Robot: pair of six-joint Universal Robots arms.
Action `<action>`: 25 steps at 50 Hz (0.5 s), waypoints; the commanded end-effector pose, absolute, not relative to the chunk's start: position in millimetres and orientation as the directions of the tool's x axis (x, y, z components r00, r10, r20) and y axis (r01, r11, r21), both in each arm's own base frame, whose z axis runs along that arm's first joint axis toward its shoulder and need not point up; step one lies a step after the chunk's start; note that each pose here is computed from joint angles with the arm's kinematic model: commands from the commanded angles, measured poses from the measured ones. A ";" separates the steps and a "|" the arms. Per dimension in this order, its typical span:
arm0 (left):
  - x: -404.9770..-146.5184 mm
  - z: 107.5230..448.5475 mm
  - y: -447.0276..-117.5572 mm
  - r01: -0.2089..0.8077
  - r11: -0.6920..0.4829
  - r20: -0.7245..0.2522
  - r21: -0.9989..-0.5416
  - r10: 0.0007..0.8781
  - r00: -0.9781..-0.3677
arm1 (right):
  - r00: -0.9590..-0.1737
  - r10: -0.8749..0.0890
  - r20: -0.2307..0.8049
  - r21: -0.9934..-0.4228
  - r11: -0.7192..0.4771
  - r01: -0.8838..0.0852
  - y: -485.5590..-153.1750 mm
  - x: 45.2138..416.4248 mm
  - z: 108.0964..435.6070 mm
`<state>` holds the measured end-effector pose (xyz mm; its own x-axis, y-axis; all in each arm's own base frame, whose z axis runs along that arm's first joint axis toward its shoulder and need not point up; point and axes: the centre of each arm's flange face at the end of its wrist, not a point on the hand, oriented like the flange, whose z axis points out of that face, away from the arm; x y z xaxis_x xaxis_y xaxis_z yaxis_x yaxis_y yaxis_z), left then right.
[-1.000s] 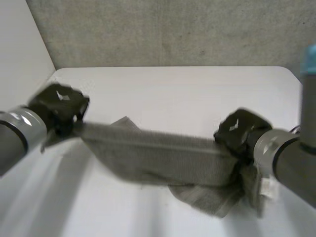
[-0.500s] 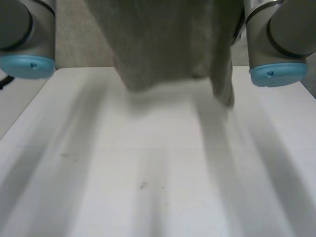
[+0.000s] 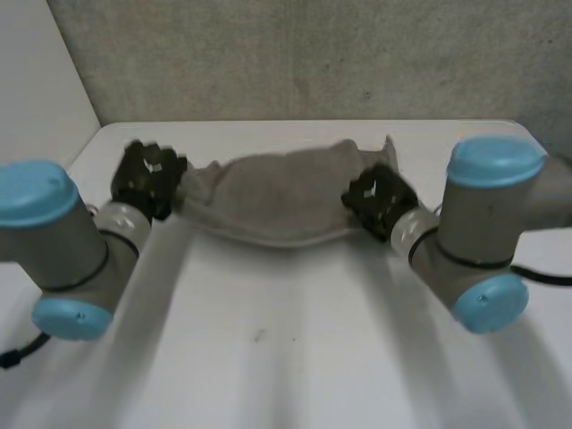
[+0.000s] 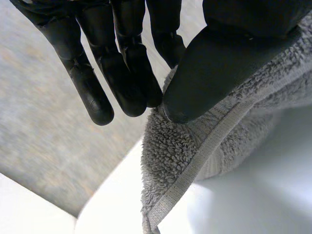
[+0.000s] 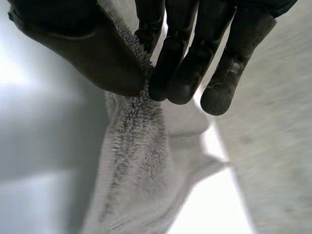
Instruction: Fold the towel.
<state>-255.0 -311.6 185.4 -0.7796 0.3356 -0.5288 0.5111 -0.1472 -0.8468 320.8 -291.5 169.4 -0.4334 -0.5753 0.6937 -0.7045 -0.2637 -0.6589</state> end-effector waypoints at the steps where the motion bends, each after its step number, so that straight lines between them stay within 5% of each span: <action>1: -252.1 163.3 -303.7 0.597 -0.134 -0.601 -0.791 0.351 -0.718 | -0.429 -0.632 0.645 -0.661 -0.181 -0.728 -292.2 318.1 128.6; 11: -249.7 188.8 -298.4 0.553 -0.165 -0.575 -0.817 0.319 -0.754 | -0.723 -0.580 0.375 -0.854 0.086 -0.512 -308.3 288.6 149.6; 17: -251.8 208.6 -294.5 0.498 -0.195 -0.535 -0.845 0.308 -0.787 | -0.819 -0.524 0.234 -0.894 0.215 -0.393 -311.3 268.4 148.3; 25: -253.4 227.6 -292.1 0.464 -0.211 -0.509 -0.860 0.307 -0.804 | -0.861 -0.470 0.196 -0.894 0.275 -0.353 -323.1 246.7 145.1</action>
<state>-251.8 -293.9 213.2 -0.7915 0.3073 -0.5283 0.4902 -0.1970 -0.8491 263.3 -313.8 148.0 -0.8331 -0.5093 0.2158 -0.3760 0.2352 -0.8963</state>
